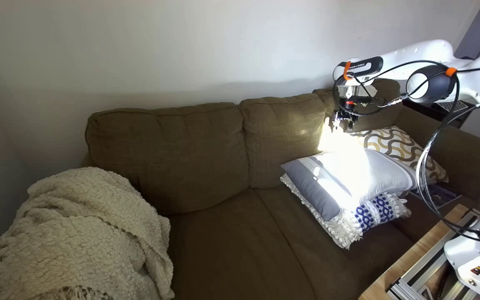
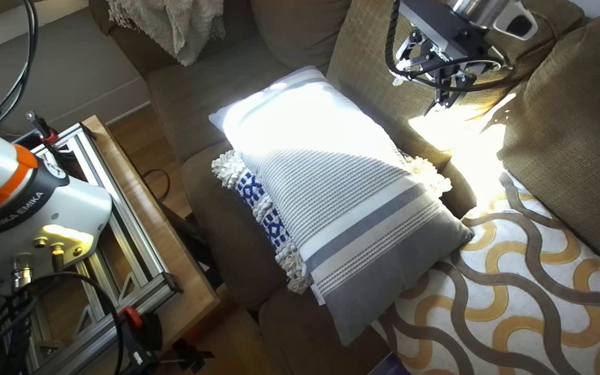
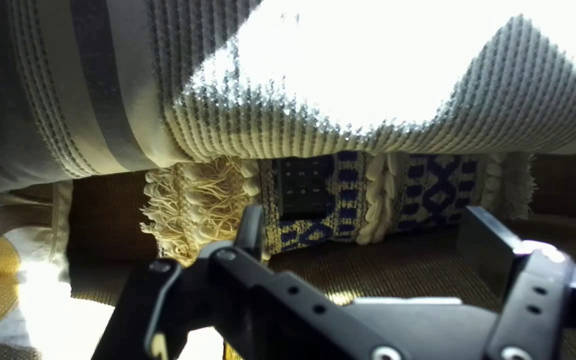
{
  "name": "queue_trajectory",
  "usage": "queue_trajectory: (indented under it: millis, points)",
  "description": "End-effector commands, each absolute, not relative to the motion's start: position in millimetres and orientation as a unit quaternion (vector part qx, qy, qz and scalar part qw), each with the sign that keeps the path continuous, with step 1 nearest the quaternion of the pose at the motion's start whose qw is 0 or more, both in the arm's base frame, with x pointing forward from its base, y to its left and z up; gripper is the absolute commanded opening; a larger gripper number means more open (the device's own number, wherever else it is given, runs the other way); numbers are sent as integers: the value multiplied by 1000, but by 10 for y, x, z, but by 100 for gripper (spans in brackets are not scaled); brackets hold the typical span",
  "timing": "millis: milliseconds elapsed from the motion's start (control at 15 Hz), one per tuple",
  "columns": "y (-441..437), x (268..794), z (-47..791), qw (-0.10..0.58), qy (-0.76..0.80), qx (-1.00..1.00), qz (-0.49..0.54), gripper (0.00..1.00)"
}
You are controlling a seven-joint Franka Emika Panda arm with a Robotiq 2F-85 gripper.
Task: Remove the remote controller from under the striped pillow and put it on top of the pillow
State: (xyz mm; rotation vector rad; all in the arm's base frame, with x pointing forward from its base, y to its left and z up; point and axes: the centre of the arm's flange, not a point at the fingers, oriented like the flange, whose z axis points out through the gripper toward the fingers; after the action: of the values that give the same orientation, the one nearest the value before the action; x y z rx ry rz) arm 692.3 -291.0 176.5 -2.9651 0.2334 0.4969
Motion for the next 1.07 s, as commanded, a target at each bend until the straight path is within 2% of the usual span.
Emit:
queue_trajectory:
  millis: [0,267,533,1000]
  points:
    - [-2944,6914,1694,65,78,-981,165,100]
    - [-2976,6938,1684,65,77,-982,159,100]
    - [-2986,7254,1390,71,74,-977,189,100]
    - [-2820,7273,851,30,94,-975,200,100]
